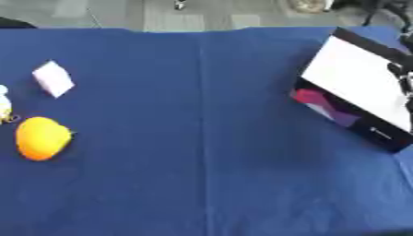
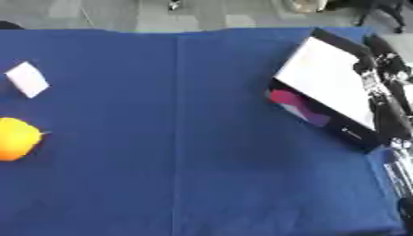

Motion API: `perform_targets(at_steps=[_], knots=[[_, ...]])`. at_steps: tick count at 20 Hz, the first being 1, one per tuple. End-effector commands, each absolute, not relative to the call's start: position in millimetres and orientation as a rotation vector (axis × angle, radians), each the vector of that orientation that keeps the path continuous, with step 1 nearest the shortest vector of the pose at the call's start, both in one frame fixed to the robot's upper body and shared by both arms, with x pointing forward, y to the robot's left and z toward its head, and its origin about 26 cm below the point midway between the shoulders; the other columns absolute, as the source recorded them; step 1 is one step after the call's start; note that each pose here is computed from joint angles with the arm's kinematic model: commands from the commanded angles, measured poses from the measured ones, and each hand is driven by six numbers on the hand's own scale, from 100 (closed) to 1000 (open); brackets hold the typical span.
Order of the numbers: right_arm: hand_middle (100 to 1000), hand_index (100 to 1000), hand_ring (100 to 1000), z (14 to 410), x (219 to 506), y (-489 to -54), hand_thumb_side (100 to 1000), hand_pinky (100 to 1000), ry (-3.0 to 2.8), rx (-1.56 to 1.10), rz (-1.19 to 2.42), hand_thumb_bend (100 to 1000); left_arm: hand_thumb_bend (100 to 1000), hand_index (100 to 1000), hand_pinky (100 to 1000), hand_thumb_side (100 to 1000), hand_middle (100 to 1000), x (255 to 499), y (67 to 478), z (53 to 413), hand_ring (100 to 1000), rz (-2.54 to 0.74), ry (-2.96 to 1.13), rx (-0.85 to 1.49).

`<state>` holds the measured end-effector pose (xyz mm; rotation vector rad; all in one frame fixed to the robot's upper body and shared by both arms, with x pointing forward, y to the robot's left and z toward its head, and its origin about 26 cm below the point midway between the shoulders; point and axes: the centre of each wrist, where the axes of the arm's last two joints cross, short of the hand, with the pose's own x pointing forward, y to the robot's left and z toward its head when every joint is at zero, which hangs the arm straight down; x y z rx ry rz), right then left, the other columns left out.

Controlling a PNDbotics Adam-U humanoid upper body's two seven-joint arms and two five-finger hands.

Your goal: Pick up the objects with one hand, pass them to the other hand, and then place them into the box on the other side of the table.

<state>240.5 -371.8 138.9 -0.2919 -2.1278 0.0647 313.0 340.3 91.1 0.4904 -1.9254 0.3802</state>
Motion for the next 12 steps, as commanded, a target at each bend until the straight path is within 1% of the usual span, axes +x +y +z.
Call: perform_targets(at_steps=[1, 9, 12], knots=[[1000, 1000, 1000, 147.6, 239.2, -372.0, 592, 1000, -2.155, -0.303, 0.096, 100, 485, 916, 710, 642, 728, 312.8, 344.0, 98.7, 906, 0.366, -1.949, 0.504], [1000, 1000, 1000, 147.4, 238.6, -372.8, 591, 1000, -2.157, -0.308, 0.098, 100, 485, 916, 711, 644, 728, 313.2, 344.5, 98.0, 907, 0.367, -1.945, 0.502], [1000, 1000, 1000, 149.1, 239.6, -372.7, 591, 1000, -2.166, -0.309, 0.099, 100, 483, 916, 712, 640, 729, 316.2, 345.1, 103.6, 908, 0.355, -1.96, 0.503]])
